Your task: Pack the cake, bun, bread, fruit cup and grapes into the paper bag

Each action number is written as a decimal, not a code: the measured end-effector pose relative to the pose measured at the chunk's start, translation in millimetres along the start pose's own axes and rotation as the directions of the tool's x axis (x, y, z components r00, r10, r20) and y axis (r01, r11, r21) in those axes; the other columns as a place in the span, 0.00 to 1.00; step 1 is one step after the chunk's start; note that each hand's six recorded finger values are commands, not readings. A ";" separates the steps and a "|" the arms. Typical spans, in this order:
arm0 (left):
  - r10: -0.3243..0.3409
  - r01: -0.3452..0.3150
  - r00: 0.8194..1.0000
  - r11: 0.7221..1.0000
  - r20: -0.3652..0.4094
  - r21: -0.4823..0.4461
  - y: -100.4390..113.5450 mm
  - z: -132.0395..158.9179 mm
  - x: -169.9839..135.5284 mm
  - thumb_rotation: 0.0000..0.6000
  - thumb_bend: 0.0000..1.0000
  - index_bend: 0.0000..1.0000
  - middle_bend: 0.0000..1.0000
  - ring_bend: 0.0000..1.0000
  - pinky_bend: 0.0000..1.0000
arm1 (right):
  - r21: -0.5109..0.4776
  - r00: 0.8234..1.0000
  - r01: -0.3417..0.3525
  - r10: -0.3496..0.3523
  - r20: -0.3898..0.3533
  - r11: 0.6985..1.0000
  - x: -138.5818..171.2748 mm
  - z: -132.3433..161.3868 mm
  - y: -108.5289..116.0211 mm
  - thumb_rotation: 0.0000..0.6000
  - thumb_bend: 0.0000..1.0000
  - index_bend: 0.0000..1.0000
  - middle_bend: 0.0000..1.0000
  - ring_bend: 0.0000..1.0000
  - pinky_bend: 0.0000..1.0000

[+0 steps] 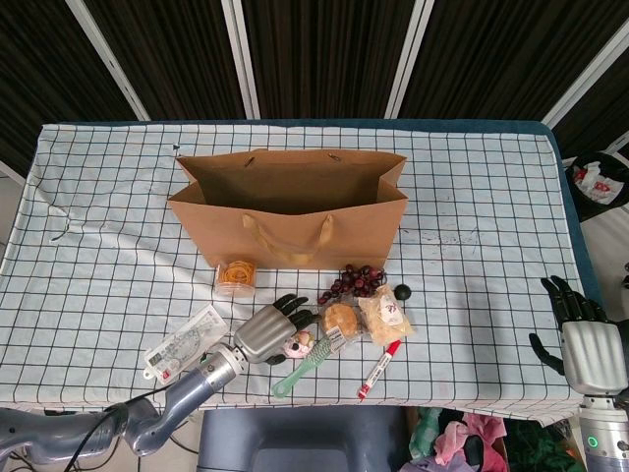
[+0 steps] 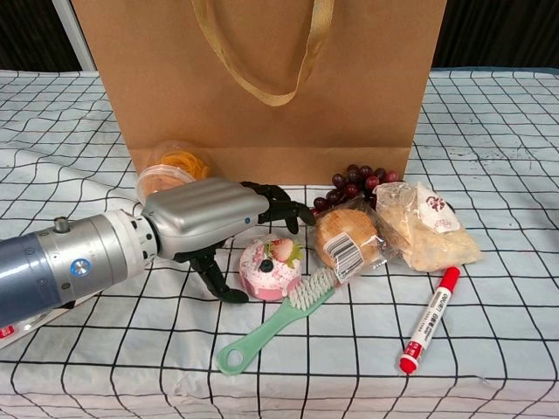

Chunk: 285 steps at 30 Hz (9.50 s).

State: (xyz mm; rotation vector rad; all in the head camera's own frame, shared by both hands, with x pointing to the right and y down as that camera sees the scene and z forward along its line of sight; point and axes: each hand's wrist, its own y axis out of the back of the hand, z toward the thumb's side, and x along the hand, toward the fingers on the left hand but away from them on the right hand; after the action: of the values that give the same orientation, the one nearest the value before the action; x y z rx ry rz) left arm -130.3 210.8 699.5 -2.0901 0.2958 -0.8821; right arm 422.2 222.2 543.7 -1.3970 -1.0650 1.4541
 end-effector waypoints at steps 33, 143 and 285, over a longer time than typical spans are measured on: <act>0.170 -0.169 0.986 0.985 0.002 -0.017 37.2 -17.0 -8.2 1.00 0.30 0.35 0.46 0.21 0.19 | 0.006 1.000 -0.006 0.006 -0.009 1.000 -0.4 3.4 -2.1 1.00 0.23 0.12 0.12 0.21 0.27; 0.121 -0.121 0.989 0.993 0.089 -0.001 57.9 -0.5 17.8 1.00 0.07 0.13 0.13 0.00 0.11 | 0.008 0.998 0.017 -0.018 0.052 1.000 -2.6 -7.9 -1.7 1.00 0.24 0.12 0.13 0.22 0.27; 0.562 -0.472 0.744 0.825 -0.361 0.310 215.3 -142.0 -207.5 1.00 0.04 0.12 0.16 0.02 0.12 | -0.037 1.000 -0.028 0.028 0.007 0.999 -8.9 -4.0 -5.4 1.00 0.20 0.12 0.11 0.20 0.23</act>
State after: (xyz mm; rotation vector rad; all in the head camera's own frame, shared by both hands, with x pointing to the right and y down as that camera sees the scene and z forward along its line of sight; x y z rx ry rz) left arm -357.3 90.1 490.9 -1.4728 0.9481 -0.9727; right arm 426.5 215.4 551.4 -1.4387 -1.0867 1.4675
